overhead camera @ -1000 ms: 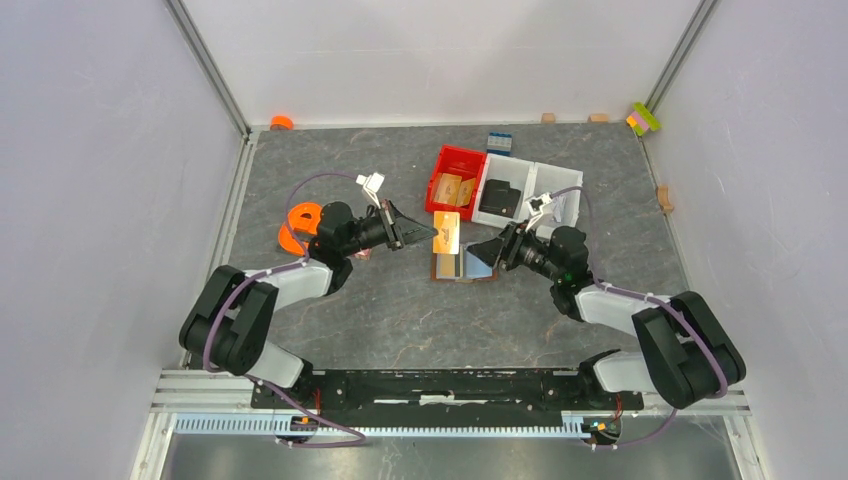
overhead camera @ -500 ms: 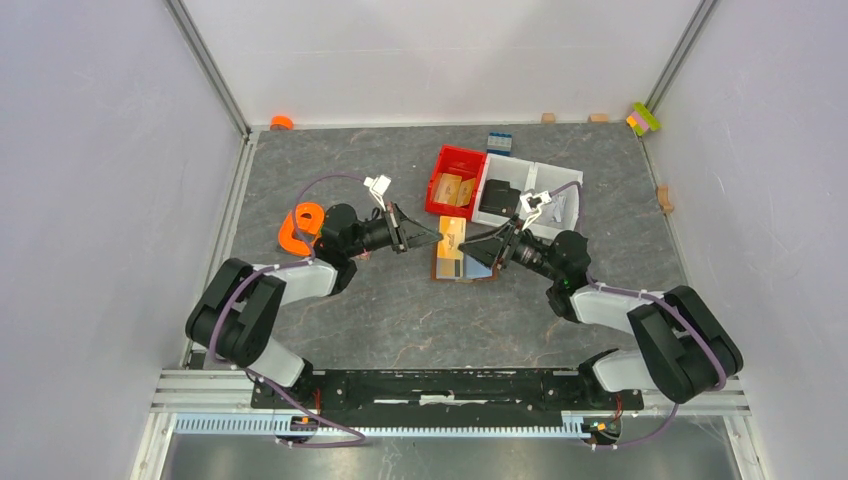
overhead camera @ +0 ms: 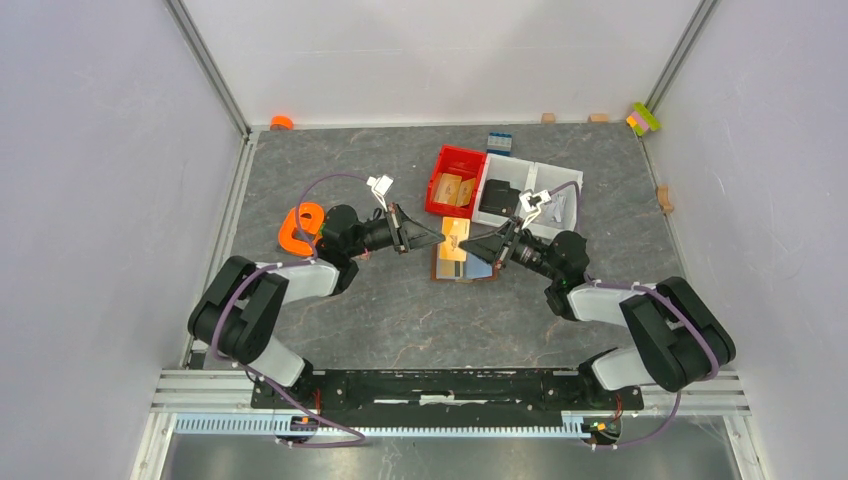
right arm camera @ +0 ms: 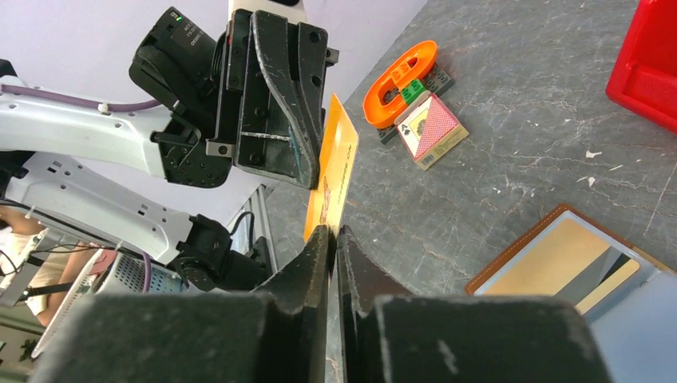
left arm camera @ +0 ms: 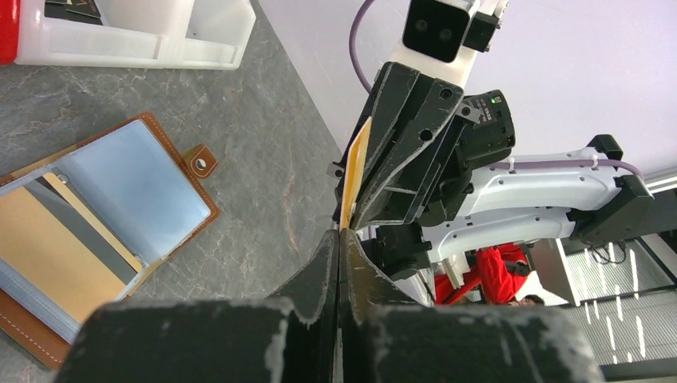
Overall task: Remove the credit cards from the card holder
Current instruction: Place the credit card in the storage box.
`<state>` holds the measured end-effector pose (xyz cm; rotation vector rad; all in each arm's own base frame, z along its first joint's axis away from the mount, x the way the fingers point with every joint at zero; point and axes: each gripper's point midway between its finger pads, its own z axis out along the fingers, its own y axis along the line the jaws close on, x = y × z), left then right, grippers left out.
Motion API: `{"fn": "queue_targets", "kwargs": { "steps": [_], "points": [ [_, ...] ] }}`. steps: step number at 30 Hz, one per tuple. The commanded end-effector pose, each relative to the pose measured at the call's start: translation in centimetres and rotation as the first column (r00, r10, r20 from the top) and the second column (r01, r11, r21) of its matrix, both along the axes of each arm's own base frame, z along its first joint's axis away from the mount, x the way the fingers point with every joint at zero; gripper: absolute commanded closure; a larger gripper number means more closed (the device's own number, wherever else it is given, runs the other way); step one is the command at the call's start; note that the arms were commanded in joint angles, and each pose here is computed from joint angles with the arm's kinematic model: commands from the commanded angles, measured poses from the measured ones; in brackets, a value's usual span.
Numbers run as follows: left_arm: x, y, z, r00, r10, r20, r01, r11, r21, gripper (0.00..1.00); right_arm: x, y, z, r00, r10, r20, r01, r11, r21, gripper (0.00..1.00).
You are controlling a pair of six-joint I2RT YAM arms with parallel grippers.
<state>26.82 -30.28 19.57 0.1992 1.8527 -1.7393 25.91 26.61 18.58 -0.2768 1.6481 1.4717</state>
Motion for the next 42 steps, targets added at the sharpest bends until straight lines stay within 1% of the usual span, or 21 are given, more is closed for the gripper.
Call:
{"fn": "queue_targets", "kwargs": {
  "steps": [1,2,5,6,8,9,11,13,14,17,19,21,26,30,34,37,42],
  "points": [
    [-0.1,-0.5,1.5,0.999,-0.025,0.033,0.026,0.999,-0.034,0.96,-0.3,0.4,1.8,0.997,0.032,0.063,-0.034,0.999,0.041,0.96],
    [-0.1,-0.5,1.4,0.999,-0.023,0.033,0.024,0.999,-0.032,0.93,-0.3,0.4,1.8,0.998,0.031,0.063,-0.034,0.998,0.043,1.0],
    [0.1,-0.3,1.4,0.999,-0.008,0.04,0.009,1.0,-0.019,0.86,-0.4,0.4,2.0,0.997,0.035,0.062,-0.038,0.998,0.056,1.0],
    [0.1,-0.2,1.2,0.999,0.0,0.041,0.001,1.0,-0.011,0.83,-0.5,0.4,2.0,0.997,0.036,0.061,-0.04,0.998,0.057,1.0],
    [0.3,0.0,1.0,0.999,0.023,0.045,-0.024,1.0,0.013,0.71,-0.3,0.3,1.9,0.998,0.032,0.055,-0.035,0.998,0.057,1.0],
    [0.5,0.2,0.6,0.998,0.04,0.038,-0.042,0.999,0.036,0.65,-0.2,0.3,1.8,0.998,0.027,0.049,-0.029,0.998,0.057,1.0],
    [0.9,0.7,-0.1,0.996,0.084,0.044,-0.087,0.992,0.089,0.56,0.3,0.1,1.2,1.0,0.006,0.027,-0.008,0.999,0.045,1.0],
    [1.3,1.5,-0.7,0.988,0.14,0.06,-0.147,0.976,0.159,0.51,1.3,0.0,0.4,1.0,-0.03,0.002,0.03,0.999,0.018,1.0],
    [1.7,2.2,-1.2,0.981,0.181,0.075,-0.193,0.959,0.207,0.49,2.2,-0.2,-0.4,0.998,-0.062,-0.032,0.062,0.998,-0.002,1.0],
    [2.2,4.0,-1.1,0.955,0.265,0.135,-0.294,0.913,0.284,0.46,4.5,0.2,-2.0,0.987,-0.104,-0.123,0.1,0.994,-0.037,1.0],
    [2.4,5.1,-0.9,0.935,0.313,0.167,-0.351,0.884,0.308,0.45,5.8,0.7,-2.5,0.981,-0.109,-0.161,0.101,0.993,-0.056,1.0],
    [2.4,5.7,-0.6,0.921,0.342,0.188,-0.386,0.868,0.314,0.44,7.3,1.0,-3.2,0.974,-0.132,-0.183,0.118,0.99,-0.081,1.0],
    [2.4,6.1,-0.5,0.913,0.358,0.196,-0.405,0.858,0.317,0.44,12.1,1.4,-5.1,0.946,-0.238,-0.222,0.2,0.963,-0.178,0.98],
    [2.4,6.1,-0.6,0.915,0.358,0.188,-0.401,0.858,0.321,0.44,15.5,1.5,-5.9,0.916,-0.322,-0.24,0.277,0.939,-0.202,0.98],
    [2.4,6.1,-0.4,0.913,0.362,0.189,-0.405,0.857,0.317,0.44,18.5,1.0,-7.2,0.874,-0.418,-0.248,0.36,0.9,-0.246,0.97],
    [2.4,6.2,-0.4,0.912,0.364,0.19,-0.408,0.856,0.317,0.44,20.0,0.1,-7.6,0.839,-0.493,-0.229,0.433,0.861,-0.267,0.96],
    [2.4,6.3,-0.4,0.909,0.371,0.192,-0.415,0.853,0.317,0.44,22.3,-0.4,-7.1,0.813,-0.551,-0.189,0.491,0.823,-0.287,0.96]
  ]
}}
